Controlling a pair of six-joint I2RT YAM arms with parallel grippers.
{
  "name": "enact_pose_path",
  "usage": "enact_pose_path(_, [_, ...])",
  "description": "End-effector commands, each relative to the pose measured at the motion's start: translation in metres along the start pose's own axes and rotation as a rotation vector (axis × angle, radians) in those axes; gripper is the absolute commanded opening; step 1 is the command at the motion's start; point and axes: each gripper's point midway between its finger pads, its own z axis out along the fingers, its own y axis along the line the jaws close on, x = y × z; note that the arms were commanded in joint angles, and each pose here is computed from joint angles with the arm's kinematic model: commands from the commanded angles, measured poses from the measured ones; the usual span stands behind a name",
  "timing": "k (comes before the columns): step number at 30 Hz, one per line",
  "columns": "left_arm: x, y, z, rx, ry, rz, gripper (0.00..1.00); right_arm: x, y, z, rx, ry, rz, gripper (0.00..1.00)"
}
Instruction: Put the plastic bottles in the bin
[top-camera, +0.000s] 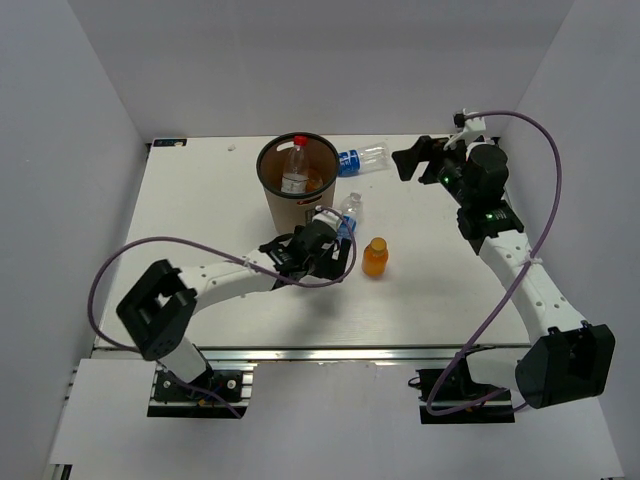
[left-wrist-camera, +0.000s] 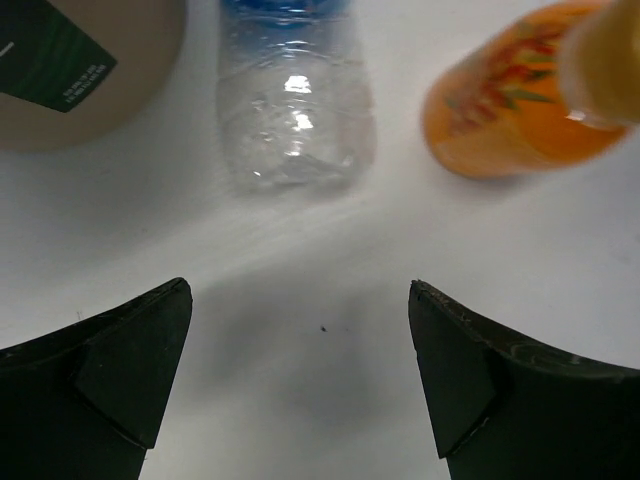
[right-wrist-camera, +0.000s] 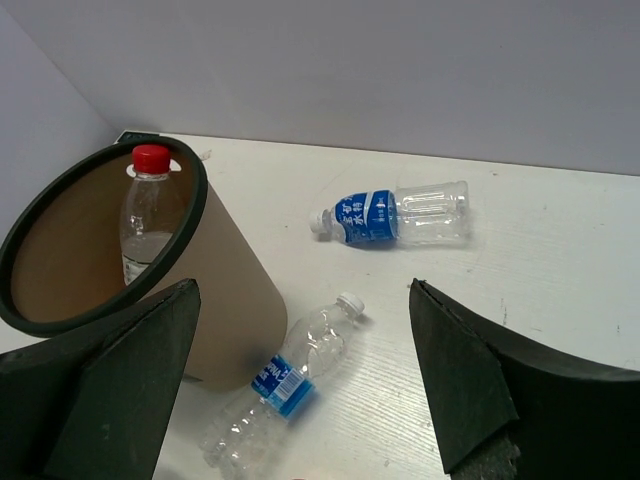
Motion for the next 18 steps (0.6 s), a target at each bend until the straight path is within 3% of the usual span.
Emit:
enact_pose_path(1, [-0.036,0.011,0.005,-0.108,-0.102,-0.027,0.98,-0.012,-0.001,-0.009,0.005,-0.041,-0.024,0.89])
enact_pose_path(11, [-0.040,-0.010,0.039,-0.042,-0.107,-0.022,0.98,-0.011,-0.008,-0.015,0.027,-0.044,-0.054,0.89])
enact_pose_path(18, [-0.046,0.001,0.056,-0.134,-0.129,-0.028,0.98,-0.007,-0.009,-0.014,0.009,-0.035,-0.073,0.89])
